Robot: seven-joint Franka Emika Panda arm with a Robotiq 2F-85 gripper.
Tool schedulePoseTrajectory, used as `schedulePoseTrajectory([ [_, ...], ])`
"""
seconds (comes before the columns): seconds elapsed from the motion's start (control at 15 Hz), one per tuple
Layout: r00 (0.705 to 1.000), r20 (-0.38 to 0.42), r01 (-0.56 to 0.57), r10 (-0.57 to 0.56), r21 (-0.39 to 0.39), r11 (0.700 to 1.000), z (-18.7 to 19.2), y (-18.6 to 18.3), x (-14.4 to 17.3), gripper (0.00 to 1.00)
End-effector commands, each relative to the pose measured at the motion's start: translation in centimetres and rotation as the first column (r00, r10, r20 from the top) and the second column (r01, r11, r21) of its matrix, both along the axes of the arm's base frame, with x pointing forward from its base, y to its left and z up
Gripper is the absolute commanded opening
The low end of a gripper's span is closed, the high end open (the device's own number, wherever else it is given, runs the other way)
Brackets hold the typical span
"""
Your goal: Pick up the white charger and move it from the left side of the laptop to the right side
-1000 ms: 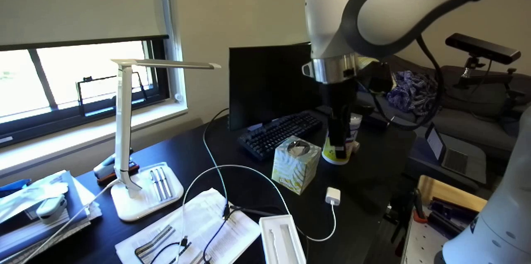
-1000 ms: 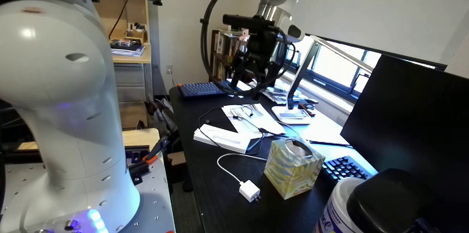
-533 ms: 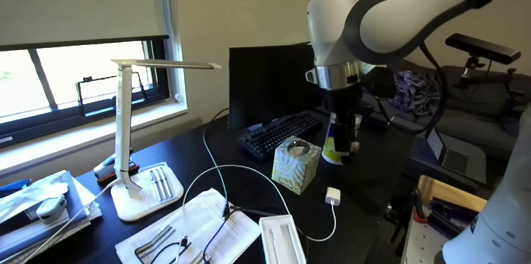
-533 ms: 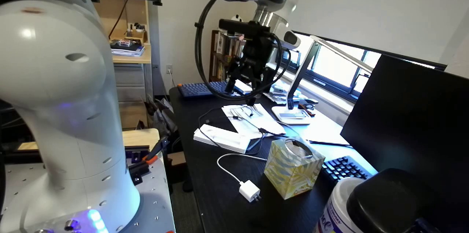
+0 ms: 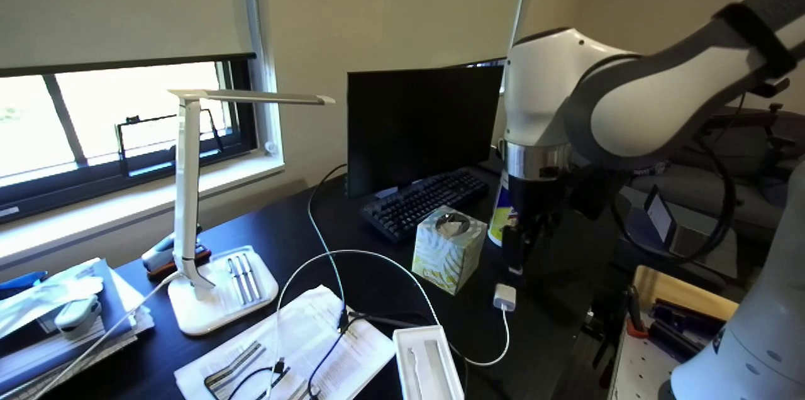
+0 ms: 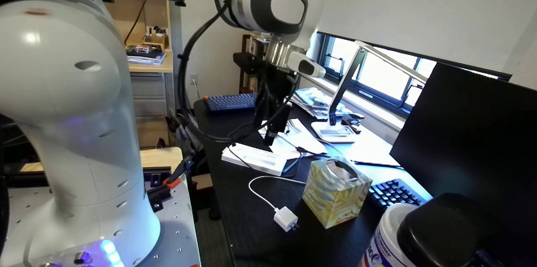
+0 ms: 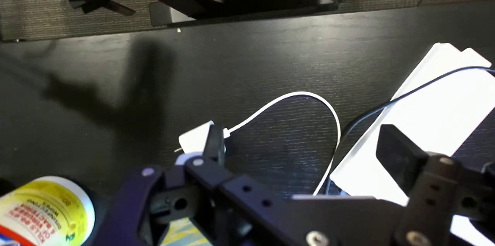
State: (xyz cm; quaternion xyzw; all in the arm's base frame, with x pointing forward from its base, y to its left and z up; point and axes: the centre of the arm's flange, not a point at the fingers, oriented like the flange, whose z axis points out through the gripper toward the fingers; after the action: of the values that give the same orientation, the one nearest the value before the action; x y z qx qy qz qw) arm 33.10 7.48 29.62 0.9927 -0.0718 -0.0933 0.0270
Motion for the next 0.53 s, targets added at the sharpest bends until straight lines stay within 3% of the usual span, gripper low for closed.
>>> schedulePoseTrajectory([
  [0.0,0.982,0.091,0.164,-0.167,0.039,0.986,-1.9,-1.5,-3.5,1.0],
  [0.2,0.943,0.149,0.285,-0.297,0.095,0.954,-1.1,-2.9,-1.7,1.0],
  [0.4,0.88,0.204,0.415,-0.43,0.114,0.903,-1.7,-5.1,-0.4,1.0],
  [0.47,0.886,0.179,0.414,-0.427,0.108,0.904,-1.6,-5.4,-0.2,1.0],
])
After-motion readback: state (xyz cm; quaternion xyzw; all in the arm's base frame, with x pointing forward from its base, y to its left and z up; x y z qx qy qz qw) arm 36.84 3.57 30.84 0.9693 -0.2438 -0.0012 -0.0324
